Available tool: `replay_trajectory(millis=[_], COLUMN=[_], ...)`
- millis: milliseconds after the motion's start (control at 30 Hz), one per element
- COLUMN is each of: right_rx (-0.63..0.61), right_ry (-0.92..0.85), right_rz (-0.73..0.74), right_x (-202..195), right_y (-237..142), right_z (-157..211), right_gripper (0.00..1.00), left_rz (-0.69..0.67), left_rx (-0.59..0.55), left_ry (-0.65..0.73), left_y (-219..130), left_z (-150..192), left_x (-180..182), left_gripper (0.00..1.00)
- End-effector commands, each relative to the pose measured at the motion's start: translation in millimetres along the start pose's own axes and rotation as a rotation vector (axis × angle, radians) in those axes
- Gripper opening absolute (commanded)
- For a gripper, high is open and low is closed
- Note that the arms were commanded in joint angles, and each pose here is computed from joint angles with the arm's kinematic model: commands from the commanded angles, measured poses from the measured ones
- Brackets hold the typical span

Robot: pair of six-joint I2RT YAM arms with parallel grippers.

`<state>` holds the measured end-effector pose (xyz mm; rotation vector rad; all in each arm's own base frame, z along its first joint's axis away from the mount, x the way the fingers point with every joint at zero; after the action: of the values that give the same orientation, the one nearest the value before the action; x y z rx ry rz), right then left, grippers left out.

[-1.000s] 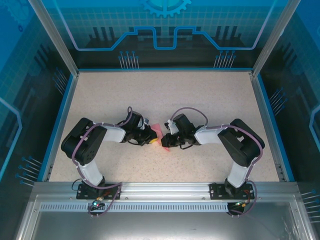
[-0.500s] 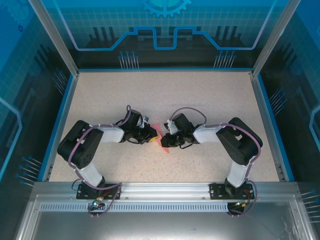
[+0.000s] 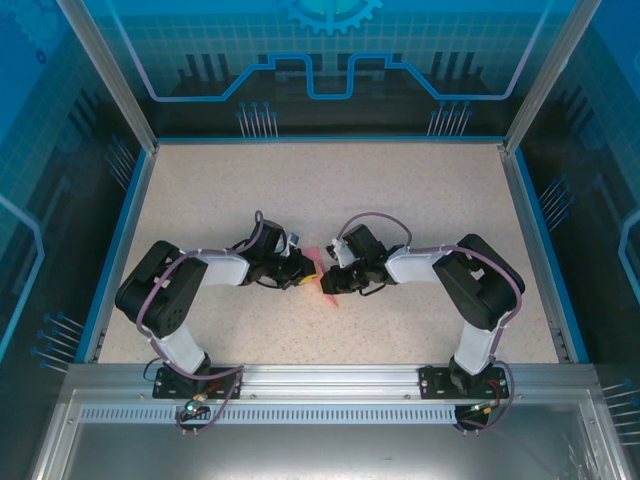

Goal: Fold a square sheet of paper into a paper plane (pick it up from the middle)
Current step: Fold the wing for the fifth time at the center of the table.

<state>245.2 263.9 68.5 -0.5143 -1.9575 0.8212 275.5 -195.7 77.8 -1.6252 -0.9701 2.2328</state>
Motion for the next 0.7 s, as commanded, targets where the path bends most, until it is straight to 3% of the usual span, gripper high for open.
replay_trajectory(millis=[0, 167, 667], right_rx=[0.043, 0.087, 0.073], right_ry=[-0.014, -0.022, -0.123], right_rz=[-0.006, 0.059, 0.125], right_x=[1, -6, 19], right_y=[2, 10, -11], right_z=[3, 10, -4], right_gripper=[0.17, 0.09, 0.21], left_rz=[0.006, 0.004, -0.021], left_rx=[0.023, 0.026, 0.022], left_ry=[0.026, 0.023, 0.002], left_y=[1, 1, 5], left_z=[3, 4, 1], left_x=[-2, -1, 2], left_gripper=[0.13, 0.12, 0.12])
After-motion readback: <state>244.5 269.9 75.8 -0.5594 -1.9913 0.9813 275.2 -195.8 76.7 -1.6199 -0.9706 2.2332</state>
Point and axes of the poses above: each hand's point on the last joint's axis, 136 mm out from that joint toward the fingers, its own y axis out along the fingers, its own x axis along the line the jaws close on, z = x × y, the point moved 7 cm from there along -y, back along the fingers, and after that the axes turned 9 degrees about -y, right-handed, at the moved point
